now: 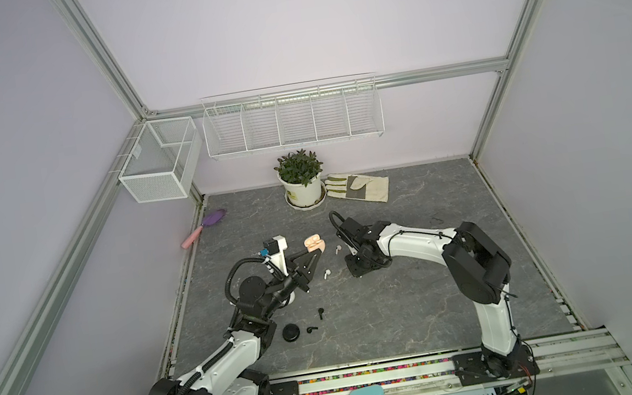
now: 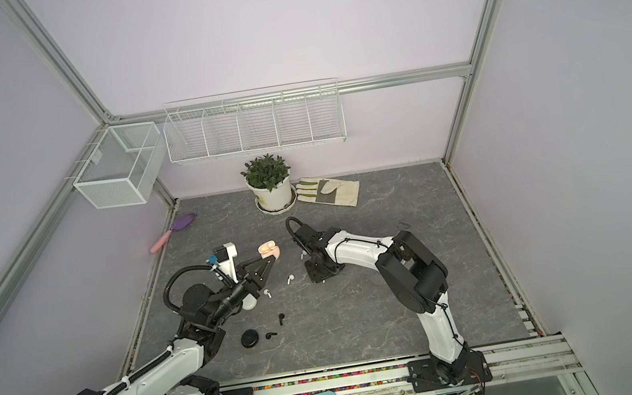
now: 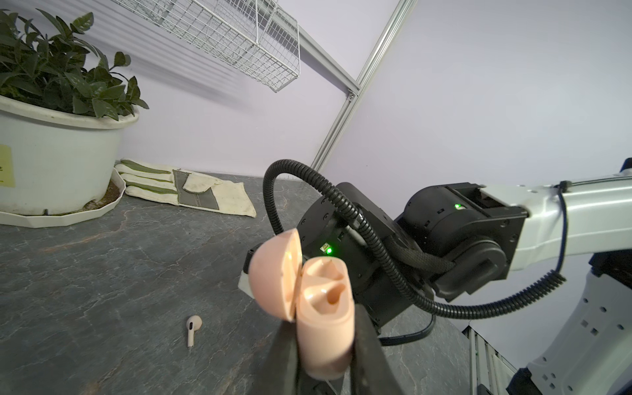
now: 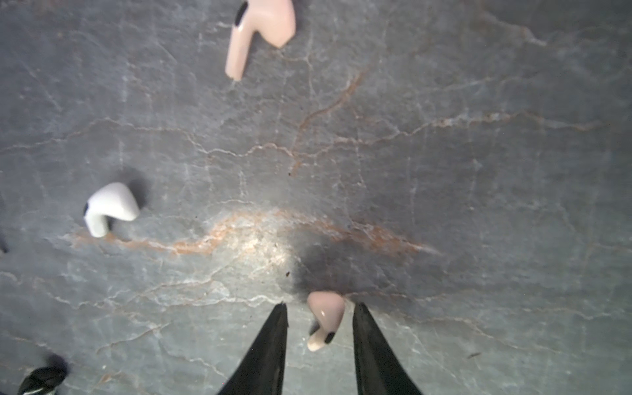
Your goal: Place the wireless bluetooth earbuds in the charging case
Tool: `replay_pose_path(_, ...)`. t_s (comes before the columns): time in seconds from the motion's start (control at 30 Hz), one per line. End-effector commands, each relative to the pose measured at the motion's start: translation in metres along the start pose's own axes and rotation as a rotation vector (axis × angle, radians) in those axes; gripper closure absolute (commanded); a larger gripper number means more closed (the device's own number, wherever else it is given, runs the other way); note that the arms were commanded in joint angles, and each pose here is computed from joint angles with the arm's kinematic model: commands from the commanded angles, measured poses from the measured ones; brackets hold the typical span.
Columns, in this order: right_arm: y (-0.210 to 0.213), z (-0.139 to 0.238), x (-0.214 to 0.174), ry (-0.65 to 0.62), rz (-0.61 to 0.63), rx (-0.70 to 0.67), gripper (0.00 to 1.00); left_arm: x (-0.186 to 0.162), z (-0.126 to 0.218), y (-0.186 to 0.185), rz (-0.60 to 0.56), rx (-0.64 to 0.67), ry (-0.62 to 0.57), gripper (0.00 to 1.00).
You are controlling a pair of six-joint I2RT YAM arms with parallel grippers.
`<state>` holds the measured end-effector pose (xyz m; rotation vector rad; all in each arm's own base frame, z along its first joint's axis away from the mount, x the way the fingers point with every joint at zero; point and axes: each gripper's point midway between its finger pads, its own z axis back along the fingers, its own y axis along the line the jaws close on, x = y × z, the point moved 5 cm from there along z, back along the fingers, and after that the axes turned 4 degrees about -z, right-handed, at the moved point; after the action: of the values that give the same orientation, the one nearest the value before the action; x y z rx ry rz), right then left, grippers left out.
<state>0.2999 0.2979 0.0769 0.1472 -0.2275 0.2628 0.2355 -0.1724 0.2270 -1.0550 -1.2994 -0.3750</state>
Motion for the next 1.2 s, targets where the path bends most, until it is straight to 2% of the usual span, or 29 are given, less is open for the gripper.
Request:
replay_pose_path(0.0, -0.0065, -0.0081, -0.0013, 0.027, 0.004, -0.042, 0.65, -0.0016, -0.0011, 0.0008, -0.002, 0.000, 0.003, 1.00)
replay_pose_path(0.6, -0.0018, -0.0127, -0.0049, 0.045, 0.017, -0.077, 0.74, -0.0035, 0.0013, 0.0025, -0.021, 0.021, 0.016, 1.00)
replay_pose_path(1.17, 0.0008, -0.0092, -0.0028, 0.029, 0.006, -0.075, 0.78, -0.0019, 0.0018, 0.0014, -0.028, 0.021, 0.012, 1.00)
